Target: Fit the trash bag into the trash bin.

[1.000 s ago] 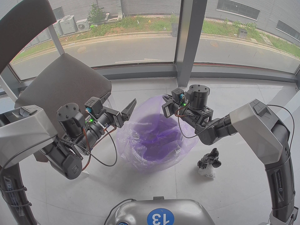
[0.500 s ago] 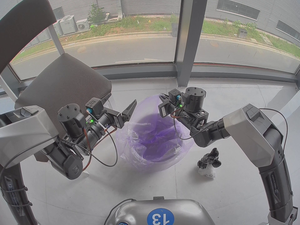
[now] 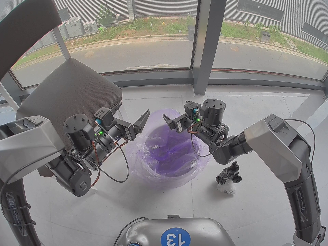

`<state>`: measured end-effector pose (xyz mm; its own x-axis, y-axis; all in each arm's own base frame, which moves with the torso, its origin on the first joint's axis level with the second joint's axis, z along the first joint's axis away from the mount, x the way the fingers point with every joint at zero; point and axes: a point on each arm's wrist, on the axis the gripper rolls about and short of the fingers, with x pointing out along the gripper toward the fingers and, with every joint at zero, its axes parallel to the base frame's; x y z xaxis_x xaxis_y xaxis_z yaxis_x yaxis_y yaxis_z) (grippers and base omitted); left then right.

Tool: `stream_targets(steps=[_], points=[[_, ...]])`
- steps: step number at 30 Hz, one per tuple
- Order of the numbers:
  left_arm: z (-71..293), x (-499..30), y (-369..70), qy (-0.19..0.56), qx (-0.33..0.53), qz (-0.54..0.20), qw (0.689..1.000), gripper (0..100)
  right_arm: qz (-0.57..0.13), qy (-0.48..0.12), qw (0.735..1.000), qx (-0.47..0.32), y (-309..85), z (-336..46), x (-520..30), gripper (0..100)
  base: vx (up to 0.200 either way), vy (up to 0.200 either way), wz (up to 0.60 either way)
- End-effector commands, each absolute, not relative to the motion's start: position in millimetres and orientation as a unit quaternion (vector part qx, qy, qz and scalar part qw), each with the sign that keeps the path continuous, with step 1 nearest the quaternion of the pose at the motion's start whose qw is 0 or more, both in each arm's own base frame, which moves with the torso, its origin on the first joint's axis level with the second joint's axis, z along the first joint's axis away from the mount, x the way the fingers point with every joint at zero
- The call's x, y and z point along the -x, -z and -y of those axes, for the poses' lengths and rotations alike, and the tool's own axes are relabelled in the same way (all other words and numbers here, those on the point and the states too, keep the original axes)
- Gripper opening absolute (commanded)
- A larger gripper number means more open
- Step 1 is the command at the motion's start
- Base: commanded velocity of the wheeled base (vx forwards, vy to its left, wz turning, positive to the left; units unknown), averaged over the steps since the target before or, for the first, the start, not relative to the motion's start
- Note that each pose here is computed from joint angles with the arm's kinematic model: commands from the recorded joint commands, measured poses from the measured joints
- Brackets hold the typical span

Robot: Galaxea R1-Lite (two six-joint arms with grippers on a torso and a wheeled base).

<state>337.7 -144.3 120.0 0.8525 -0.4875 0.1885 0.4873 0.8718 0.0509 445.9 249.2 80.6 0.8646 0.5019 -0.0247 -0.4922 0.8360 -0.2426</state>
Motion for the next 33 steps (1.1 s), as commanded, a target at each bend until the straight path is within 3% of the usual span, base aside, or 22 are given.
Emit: stream_targets(steps=[1, 5, 12, 22, 33], points=[[146, -342, -113, 0.251, -0.013, 0.101, 0.963, 100, 0.010, -0.258, 0.958, 0.127, -104, -235, -431, 100, 0.000, 0.000, 0.00], [146, -344, -102, 0.249, -0.034, 0.087, 0.964, 100, 0.003, -0.250, 0.959, 0.130, -110, -224, -427, 100, 0.000, 0.000, 0.00], [143, -336, -65, 0.247, -0.101, -0.024, 0.963, 100, -0.052, -0.245, 0.958, 0.142, -109, -203, -401, 100, 0.000, 0.000, 0.00], [141, -356, -61, 0.188, -0.067, -0.106, 0.974, 100, -0.058, -0.228, 0.961, 0.142, -114, -190, -399, 100, 0.000, 0.000, 0.00], [150, -390, -31, 0.131, -0.042, -0.135, 0.981, 100, -0.069, -0.221, 0.962, 0.144, -112, -188, -399, 100, 0.000, 0.000, 0.00]])
